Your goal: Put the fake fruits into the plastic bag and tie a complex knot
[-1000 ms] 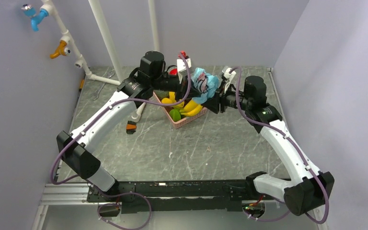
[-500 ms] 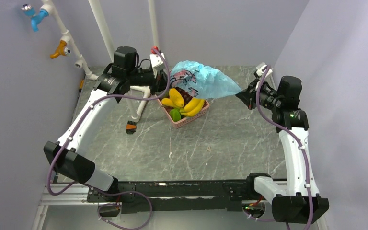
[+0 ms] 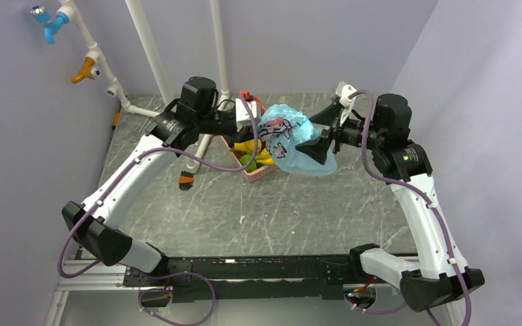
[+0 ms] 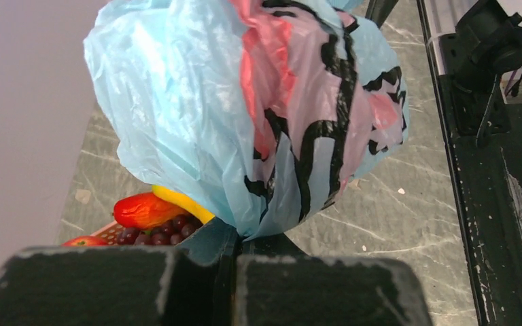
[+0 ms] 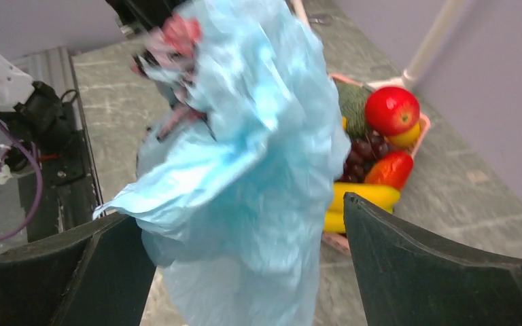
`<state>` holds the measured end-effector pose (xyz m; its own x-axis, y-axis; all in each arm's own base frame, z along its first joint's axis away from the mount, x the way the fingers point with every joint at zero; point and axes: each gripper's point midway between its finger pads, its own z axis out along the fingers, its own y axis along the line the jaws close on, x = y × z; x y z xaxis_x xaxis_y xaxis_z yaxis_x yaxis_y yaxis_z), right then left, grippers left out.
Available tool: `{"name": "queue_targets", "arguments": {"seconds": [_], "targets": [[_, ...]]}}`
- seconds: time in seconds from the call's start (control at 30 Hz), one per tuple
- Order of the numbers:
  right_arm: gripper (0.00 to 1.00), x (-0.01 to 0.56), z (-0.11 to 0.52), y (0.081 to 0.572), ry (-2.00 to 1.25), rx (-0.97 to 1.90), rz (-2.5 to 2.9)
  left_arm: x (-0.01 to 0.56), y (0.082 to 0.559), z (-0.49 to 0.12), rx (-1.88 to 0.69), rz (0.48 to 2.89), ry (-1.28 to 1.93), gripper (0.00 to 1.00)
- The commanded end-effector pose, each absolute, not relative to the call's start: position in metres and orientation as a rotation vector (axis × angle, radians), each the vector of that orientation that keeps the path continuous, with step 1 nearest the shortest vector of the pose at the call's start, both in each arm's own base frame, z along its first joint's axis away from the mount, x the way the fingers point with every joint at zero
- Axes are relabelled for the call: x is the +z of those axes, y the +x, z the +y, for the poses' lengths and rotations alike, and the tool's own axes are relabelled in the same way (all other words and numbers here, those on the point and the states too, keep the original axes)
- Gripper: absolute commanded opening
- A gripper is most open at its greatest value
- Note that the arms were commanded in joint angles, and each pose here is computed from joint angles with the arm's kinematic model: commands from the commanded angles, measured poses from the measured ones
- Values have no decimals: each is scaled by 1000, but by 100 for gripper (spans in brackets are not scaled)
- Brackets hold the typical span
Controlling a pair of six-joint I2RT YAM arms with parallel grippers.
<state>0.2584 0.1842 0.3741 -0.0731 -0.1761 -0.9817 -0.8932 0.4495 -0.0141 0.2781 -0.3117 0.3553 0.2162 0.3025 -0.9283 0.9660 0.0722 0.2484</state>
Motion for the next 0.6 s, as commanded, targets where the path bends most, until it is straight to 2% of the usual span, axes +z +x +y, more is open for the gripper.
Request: {"name": "queue_targets", "arguments": {"seconds": [0.0, 0.03, 0.07, 0.1, 0.13, 0.17, 0.3, 0.5, 0.53, 0.57], "targets": [[99, 408, 204, 266, -964, 801, 1436, 369, 272, -324, -798, 1197, 1470, 0], [94, 408, 206, 270, -960, 796, 1432, 369, 268, -326, -804, 1185, 1486, 0], [82, 408, 206, 274, -961, 790, 1427, 367, 266, -327, -797, 1183, 1500, 0], [60, 410, 206, 275, -980, 773, 1419, 365, 265, -326, -782, 1188, 1511, 0], [26, 408, 204, 274, -1007, 753, 1425, 363, 267, -322, -760, 1211, 1509, 0], [0, 407, 199, 275, -1022, 707, 1440, 360, 270, -317, -747, 1236, 1502, 0], [0, 402, 150, 284, -940, 564, 1505, 350, 289, -275, -711, 1356, 1401, 0], [0, 404, 94, 301, -860, 457, 1565, 316, 309, -217, -450, 1413, 1393, 0], [0, 405, 95, 300, -868, 462, 1552, 314, 306, -217, -427, 1385, 1424, 8], [0, 407, 98, 299, -882, 469, 1528, 317, 300, -219, -430, 1349, 1459, 20]]}}
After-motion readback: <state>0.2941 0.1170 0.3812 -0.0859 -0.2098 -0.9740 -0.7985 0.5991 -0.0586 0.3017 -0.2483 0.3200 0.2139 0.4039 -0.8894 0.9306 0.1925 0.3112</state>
